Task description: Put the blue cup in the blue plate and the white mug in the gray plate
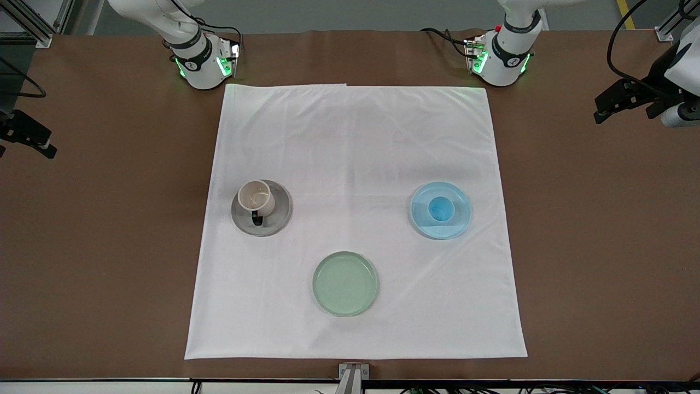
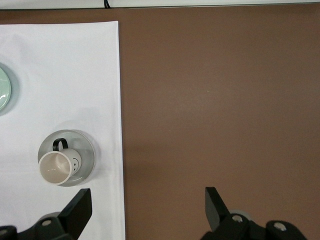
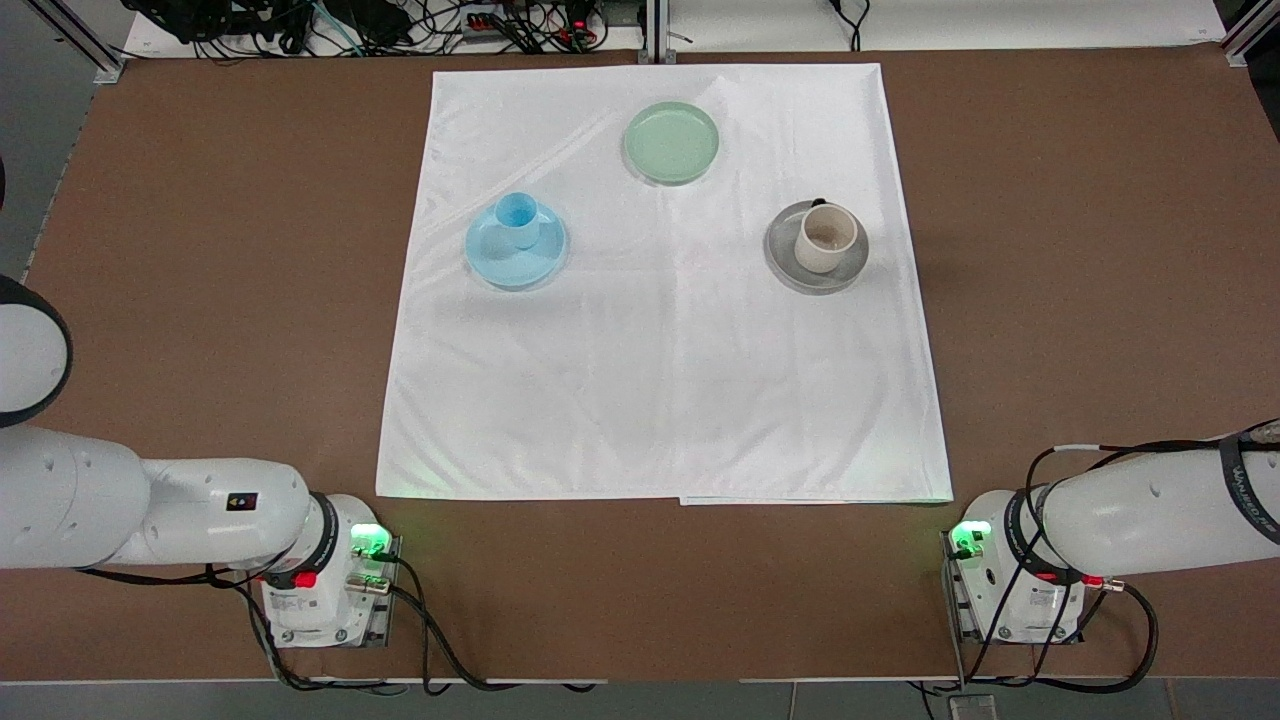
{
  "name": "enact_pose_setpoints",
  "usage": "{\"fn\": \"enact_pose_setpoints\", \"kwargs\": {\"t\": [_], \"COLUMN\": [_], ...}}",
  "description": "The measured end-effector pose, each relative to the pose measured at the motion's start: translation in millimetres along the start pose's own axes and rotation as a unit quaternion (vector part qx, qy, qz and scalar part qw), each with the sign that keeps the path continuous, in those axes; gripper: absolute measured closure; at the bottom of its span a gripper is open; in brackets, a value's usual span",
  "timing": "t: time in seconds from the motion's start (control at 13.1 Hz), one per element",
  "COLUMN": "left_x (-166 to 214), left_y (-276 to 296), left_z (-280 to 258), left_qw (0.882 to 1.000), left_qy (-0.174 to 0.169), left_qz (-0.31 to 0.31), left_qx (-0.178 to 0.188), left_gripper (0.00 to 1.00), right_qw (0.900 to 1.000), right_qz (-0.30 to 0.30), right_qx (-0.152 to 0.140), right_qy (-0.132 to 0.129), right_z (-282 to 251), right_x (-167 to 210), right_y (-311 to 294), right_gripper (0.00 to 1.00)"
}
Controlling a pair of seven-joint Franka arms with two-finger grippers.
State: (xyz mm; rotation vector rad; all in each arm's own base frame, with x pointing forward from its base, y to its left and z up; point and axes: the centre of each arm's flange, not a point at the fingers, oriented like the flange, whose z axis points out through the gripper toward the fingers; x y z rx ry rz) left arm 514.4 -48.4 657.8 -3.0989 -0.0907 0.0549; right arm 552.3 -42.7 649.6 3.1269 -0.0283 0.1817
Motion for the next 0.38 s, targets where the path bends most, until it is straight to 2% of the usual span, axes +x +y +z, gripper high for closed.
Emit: {"fn": "enact_pose_setpoints", "kwargs": {"t": [0.38], "left_x": [0.0], "left_y": [0.2], "left_z": [0.0], "left_qw": [1.000], "left_qy": [0.000], "left_qz": [0.000], "left_qx": [0.000], "left_gripper": [0.00], "right_qw": [1.000], "right_qz": [-0.004], "right_qx": [-0.001], "right_qy": [-0.002], "right_z": [3.1], "right_x": [3.6], "right_y": [-5.6], "right_gripper": [0.00]}}
